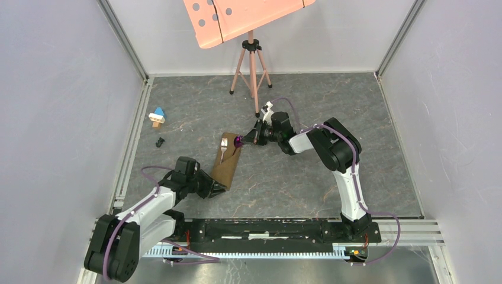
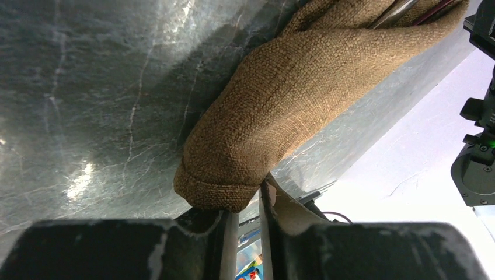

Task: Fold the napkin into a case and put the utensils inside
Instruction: Insert the spoon into the folded napkin, then reset both arms

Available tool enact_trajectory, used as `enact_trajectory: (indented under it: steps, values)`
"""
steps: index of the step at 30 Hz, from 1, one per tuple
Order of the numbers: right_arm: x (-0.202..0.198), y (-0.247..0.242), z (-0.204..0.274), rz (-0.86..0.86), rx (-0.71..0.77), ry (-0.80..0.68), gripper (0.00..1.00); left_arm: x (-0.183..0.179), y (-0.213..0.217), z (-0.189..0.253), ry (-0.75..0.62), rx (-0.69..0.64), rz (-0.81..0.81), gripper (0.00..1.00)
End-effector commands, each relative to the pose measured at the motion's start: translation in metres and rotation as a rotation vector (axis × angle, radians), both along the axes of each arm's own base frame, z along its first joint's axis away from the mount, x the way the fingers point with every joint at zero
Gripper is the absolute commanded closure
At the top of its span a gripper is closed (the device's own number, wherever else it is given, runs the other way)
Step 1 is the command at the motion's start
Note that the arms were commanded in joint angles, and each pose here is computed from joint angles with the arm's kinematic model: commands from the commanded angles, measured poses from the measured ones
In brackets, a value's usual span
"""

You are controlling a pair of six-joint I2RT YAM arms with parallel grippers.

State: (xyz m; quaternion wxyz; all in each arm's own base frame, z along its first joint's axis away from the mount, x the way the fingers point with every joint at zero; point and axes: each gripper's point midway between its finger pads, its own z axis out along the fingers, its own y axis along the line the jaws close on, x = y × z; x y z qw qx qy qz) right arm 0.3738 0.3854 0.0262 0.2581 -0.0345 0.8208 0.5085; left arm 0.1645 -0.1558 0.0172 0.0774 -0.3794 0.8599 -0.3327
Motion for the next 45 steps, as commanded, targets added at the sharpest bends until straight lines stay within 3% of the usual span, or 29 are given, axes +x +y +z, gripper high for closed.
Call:
enact_trajectory:
  steps: [1, 23, 27, 35, 37, 38, 39, 45]
  values:
    - [0.001, 0.006, 0.024, 0.039, 0.033, -0.062, 1.00, 0.005, 0.010, -0.010, -0.021, 0.066, 0.005, 0.77]
    - [-0.036, 0.026, 0.017, 0.151, 0.014, -0.034, 1.00, 0.016, 0.015, -0.007, -0.095, 0.117, -0.013, 0.82]
    - [-0.026, 0.022, 0.024, 0.145, -0.020, -0.068, 0.80, 0.011, 0.013, -0.001, -0.095, 0.110, -0.041, 0.73]
    - [0.000, -0.003, 0.060, 0.113, -0.166, -0.217, 0.58, -0.007, 0.004, 0.032, -0.102, 0.027, -0.091, 0.52]
    - [0.004, -0.017, 0.071, 0.094, -0.220, -0.272, 0.38, -0.012, 0.003, 0.033, -0.090, 0.010, -0.086, 0.48]
    - [0.005, -0.023, 0.073, 0.090, -0.249, -0.293, 0.08, -0.014, 0.002, 0.031, -0.086, -0.003, -0.079, 0.48]
    - [0.005, -0.029, 0.079, 0.083, -0.267, -0.316, 0.02, -0.014, 0.000, 0.030, -0.088, -0.022, -0.072, 0.48]
    - [-0.007, -0.062, 0.093, 0.056, -0.370, -0.411, 0.02, 0.013, -0.012, 0.031, -0.216, -0.127, -0.021, 0.43]
